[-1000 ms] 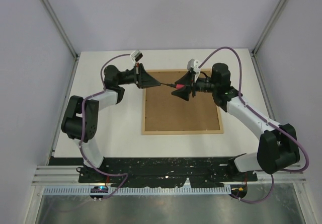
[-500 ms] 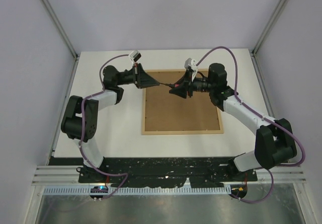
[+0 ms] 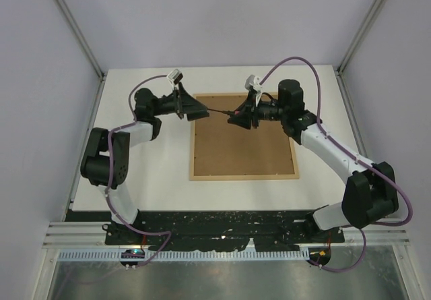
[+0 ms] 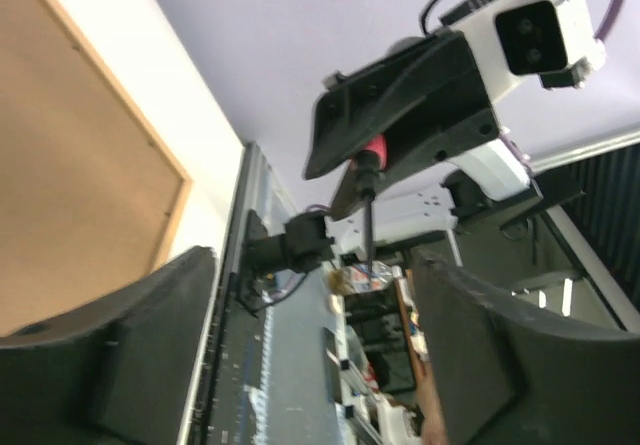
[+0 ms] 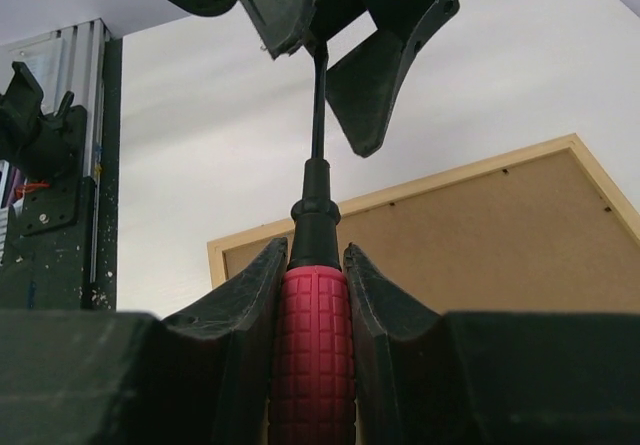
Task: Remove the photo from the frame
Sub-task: Adjust the screwdriver, then release the photo frame item from the photo frame.
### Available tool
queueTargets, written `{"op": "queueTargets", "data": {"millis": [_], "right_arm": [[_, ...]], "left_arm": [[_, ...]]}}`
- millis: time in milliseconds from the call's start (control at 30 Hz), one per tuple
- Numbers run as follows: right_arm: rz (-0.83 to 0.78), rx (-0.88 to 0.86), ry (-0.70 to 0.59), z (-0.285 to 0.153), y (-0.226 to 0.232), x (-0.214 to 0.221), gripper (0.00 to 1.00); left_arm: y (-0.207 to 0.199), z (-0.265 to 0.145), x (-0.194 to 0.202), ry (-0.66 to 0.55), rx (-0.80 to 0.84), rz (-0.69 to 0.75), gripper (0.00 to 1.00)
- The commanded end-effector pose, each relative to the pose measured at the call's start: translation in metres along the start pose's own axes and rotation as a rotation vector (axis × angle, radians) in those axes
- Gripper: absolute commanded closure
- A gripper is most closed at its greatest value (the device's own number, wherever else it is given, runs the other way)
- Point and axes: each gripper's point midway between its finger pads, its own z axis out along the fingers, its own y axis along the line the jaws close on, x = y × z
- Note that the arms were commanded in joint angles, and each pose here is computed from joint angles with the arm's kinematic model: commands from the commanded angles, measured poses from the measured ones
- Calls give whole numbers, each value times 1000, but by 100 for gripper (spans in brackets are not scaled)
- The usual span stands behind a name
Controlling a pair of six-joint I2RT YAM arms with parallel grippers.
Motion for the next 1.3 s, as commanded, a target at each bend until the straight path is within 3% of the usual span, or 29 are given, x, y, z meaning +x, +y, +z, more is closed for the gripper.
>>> {"op": "queueTargets", "data": {"millis": [0, 133, 267, 400, 567, 833, 1267], "right_arm": [[-94, 45, 29, -15, 0, -15, 92], [-85, 38, 84, -16, 0, 0, 92], [-91, 33, 145, -13, -6, 25, 92], [-149, 58, 225, -5, -17, 57, 92], [-17, -31, 371, 12, -6, 97, 92], [120, -154, 517, 37, 22, 145, 92], [201, -121, 614, 53, 13, 186, 92]], "left_arm": [[21, -19, -10, -68, -81, 46, 9], [46, -34, -13, -120, -267, 72, 0], [78, -56, -7, -113, -561, 83, 0], [97, -75, -9, -78, -736, 132, 0], [122, -96, 4, -21, -876, 116, 0], [146, -111, 37, 35, -934, 61, 0], [173, -97, 66, 60, -830, -93, 1]]}}
